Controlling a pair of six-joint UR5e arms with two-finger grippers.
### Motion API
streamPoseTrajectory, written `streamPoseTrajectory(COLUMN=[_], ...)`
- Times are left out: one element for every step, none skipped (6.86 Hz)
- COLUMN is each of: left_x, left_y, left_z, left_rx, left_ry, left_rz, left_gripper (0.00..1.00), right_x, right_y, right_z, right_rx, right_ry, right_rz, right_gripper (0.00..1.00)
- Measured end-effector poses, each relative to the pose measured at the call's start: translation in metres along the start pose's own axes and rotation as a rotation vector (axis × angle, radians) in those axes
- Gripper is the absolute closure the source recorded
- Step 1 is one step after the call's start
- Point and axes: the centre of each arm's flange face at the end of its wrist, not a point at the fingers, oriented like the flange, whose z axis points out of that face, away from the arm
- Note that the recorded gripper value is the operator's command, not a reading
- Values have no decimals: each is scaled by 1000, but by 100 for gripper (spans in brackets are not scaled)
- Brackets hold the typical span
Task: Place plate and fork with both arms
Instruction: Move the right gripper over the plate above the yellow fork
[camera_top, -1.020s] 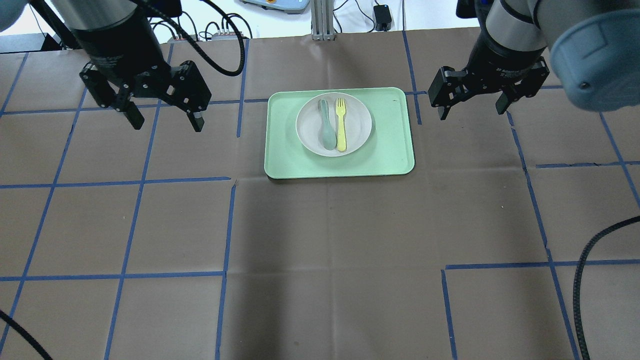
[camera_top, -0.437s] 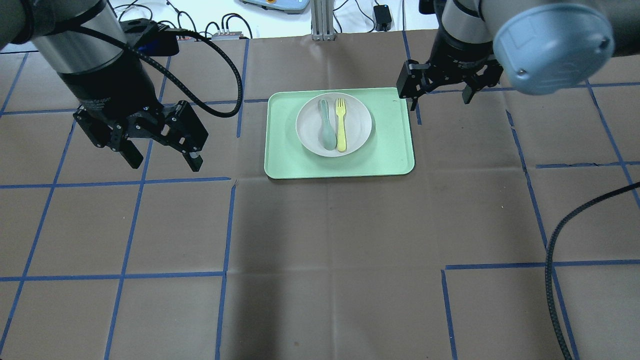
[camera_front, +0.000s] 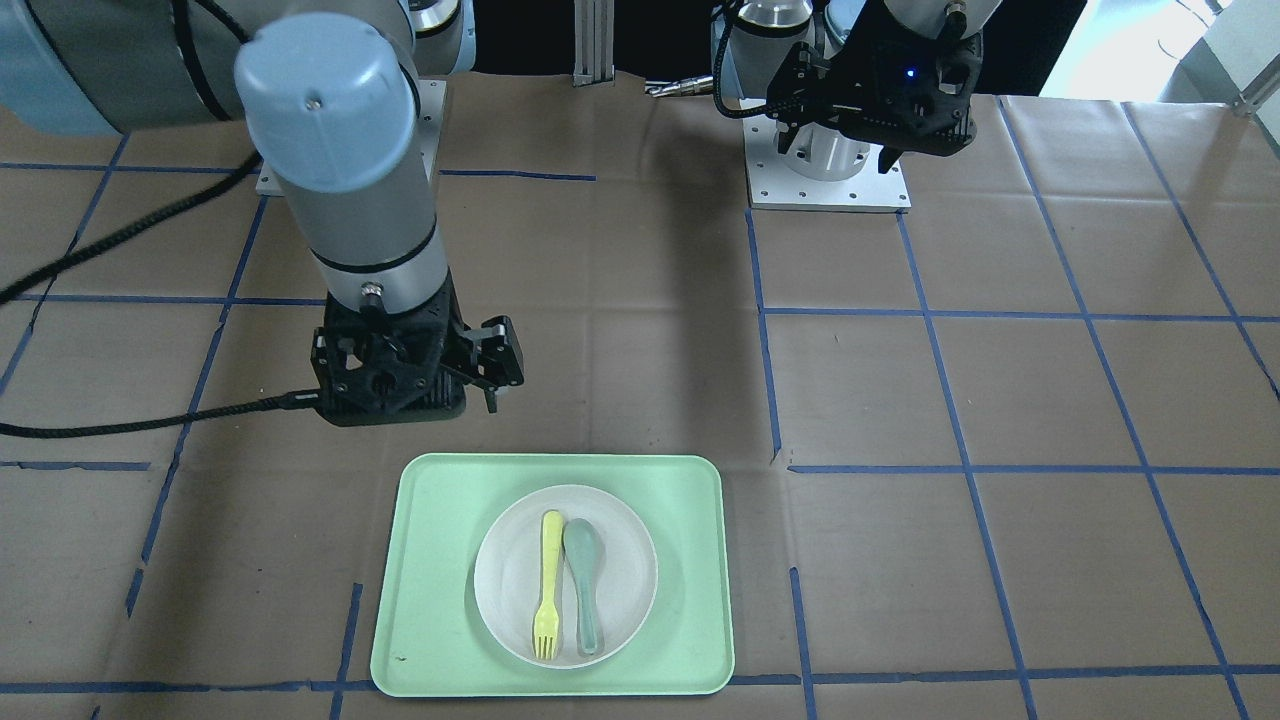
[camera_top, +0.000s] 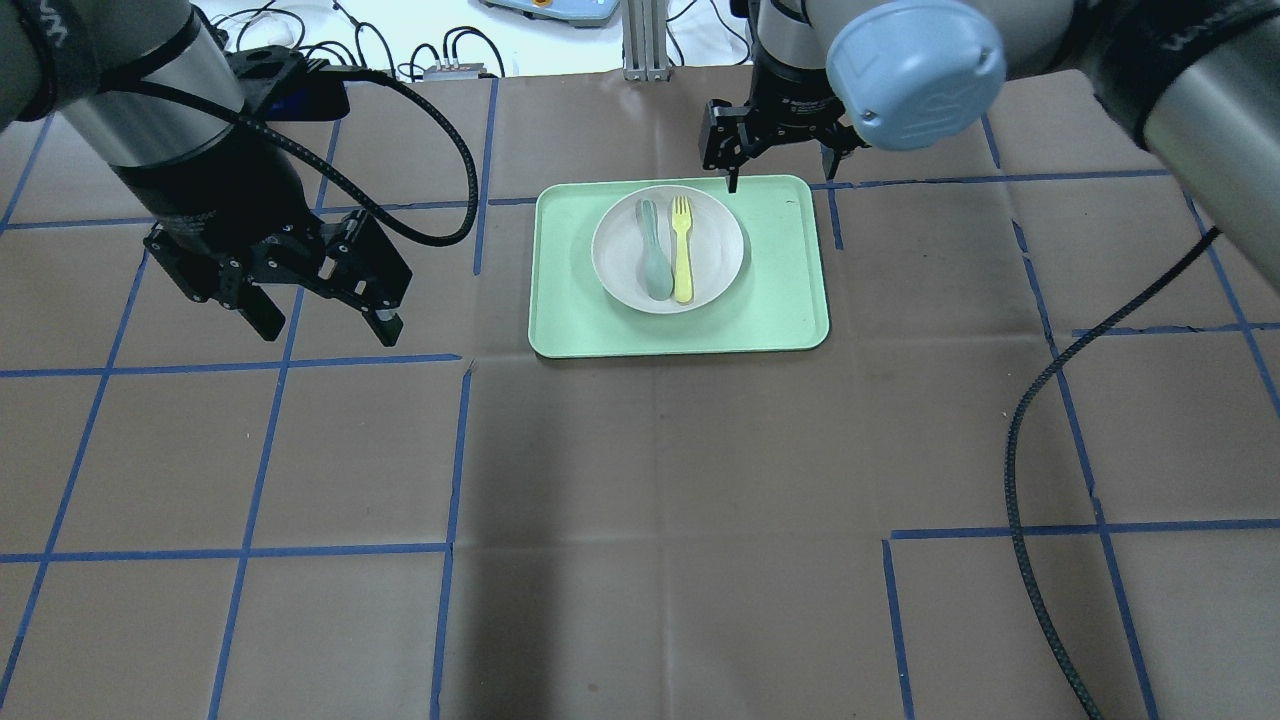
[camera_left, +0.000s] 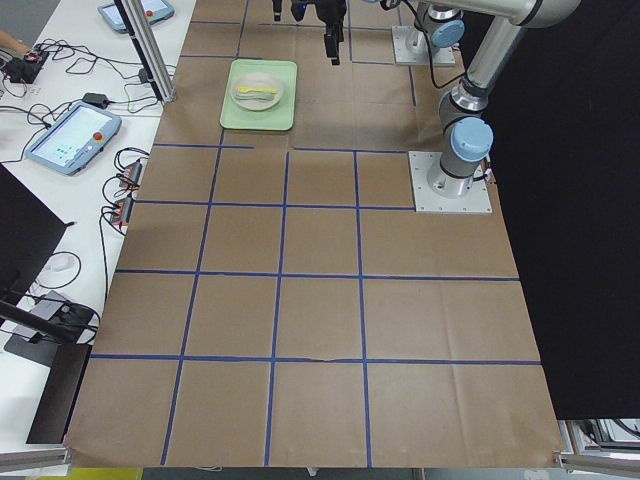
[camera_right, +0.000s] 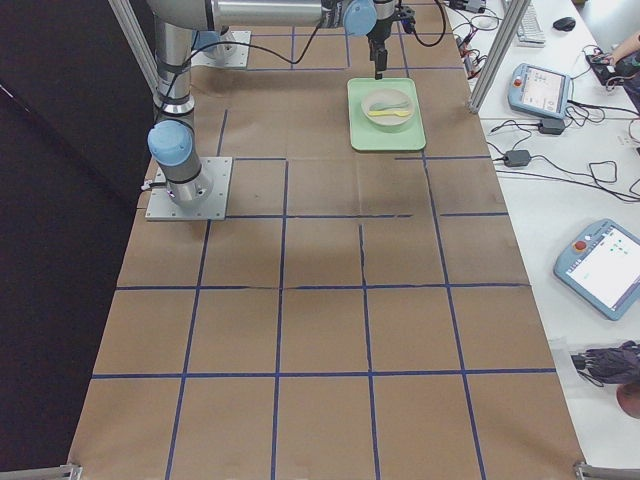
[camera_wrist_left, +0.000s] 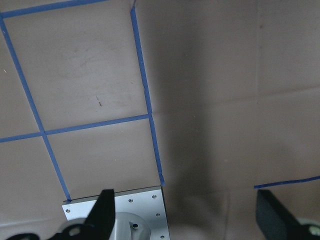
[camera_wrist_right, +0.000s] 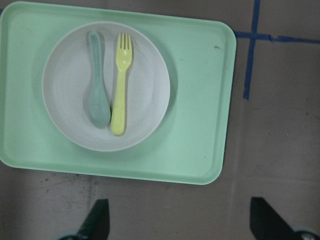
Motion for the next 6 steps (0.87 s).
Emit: streamPoseTrajectory(left_x=[0, 0, 0, 0, 0, 0], left_y=[0, 0, 0, 0, 0, 0], left_z=[0, 0, 0, -1, -1, -1], left_rx=[4, 5, 6, 7, 7, 7], left_ry=[0, 0, 0, 0, 0, 0], left_rz=[1, 1, 1, 2, 2, 2], left_gripper=[0, 0, 0, 0, 0, 0], right_x=[-12, -18, -21, -23, -27, -35], right_y=[-12, -21, -28, -33, -35, -36], right_z=[24, 50, 72, 92, 105, 116], right_rx=[4, -12, -30, -47, -59, -60], right_ry=[-3, -2, 1, 4, 6, 7], right_rz=[2, 33, 62, 76, 77, 68], right_gripper=[0, 0, 7, 13, 18, 21])
